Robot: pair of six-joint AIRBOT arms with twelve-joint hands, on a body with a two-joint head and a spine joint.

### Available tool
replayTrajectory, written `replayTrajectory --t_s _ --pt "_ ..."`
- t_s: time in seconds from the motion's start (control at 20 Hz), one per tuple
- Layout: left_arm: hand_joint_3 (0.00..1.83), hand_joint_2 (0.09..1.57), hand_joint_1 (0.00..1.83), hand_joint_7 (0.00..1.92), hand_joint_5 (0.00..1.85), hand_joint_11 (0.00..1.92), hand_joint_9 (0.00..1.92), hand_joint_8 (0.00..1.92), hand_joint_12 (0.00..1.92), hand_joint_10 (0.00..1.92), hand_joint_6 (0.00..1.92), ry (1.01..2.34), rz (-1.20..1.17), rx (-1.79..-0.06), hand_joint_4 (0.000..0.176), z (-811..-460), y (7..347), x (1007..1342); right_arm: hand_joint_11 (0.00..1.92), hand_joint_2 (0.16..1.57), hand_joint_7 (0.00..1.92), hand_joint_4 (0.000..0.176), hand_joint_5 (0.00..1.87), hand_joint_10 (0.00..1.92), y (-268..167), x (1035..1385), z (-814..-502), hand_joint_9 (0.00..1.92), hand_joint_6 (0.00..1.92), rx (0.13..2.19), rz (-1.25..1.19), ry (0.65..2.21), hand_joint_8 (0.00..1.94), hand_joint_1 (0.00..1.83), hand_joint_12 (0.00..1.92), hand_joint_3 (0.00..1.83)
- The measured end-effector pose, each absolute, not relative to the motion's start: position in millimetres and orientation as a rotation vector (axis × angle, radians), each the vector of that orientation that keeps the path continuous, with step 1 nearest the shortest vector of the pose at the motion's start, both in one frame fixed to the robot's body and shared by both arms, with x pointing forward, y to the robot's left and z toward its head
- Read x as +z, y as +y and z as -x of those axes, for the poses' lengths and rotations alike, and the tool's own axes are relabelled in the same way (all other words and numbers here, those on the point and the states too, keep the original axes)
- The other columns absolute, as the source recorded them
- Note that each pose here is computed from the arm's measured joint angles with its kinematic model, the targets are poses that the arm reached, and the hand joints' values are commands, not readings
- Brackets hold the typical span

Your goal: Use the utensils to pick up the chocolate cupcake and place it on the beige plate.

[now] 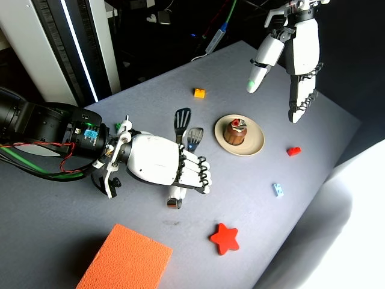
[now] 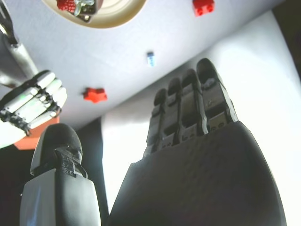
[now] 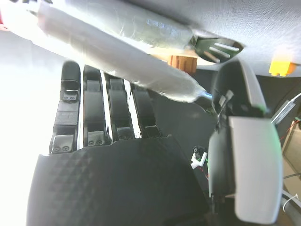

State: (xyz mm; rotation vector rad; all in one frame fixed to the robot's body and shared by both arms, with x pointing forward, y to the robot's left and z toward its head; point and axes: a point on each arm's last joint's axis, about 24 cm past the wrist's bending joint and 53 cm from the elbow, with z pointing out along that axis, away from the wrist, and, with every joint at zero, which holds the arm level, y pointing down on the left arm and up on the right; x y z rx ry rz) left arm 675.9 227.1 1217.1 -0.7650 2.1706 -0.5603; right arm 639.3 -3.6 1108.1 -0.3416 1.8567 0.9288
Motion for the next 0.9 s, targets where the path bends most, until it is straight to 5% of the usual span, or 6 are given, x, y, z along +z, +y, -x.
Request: replayTrajectory --t_s 0.45,0.6,0.9 --pt "0.0 1.08 0.37 0.13 0.13 0.0 0.12 0.0 0.35 0.0 0.0 2.17 0.765 -0.561 0.0 -676 227 1217 0.0 0.9 0.0 0.045 0.0 0.0 -35 1128 -633 0.0 0.0 0.846 0.384 1.867 0.0 0.15 0.0 0.0" --pt "0.0 1.09 0.36 0.09 0.09 0.0 0.1 0.0 0.3 0.0 0.0 2.172 0.768 -0.558 0.0 -676 227 1216 0.01 0.9 0.0 0.048 0.0 0.0 -45 1179 -642 0.0 0.0 0.855 0.346 1.773 0.0 0.12 0.01 0.0" --pt "0.0 1.07 0.41 0.12 0.11 0.0 0.1 0.01 0.36 0.0 0.0 2.168 0.775 -0.57 0.0 -675 225 1217 0.03 0.92 0.0 0.046 0.0 0.0 -67 1211 -643 0.0 0.0 0.819 0.332 1.728 0.0 0.11 0.02 0.0"
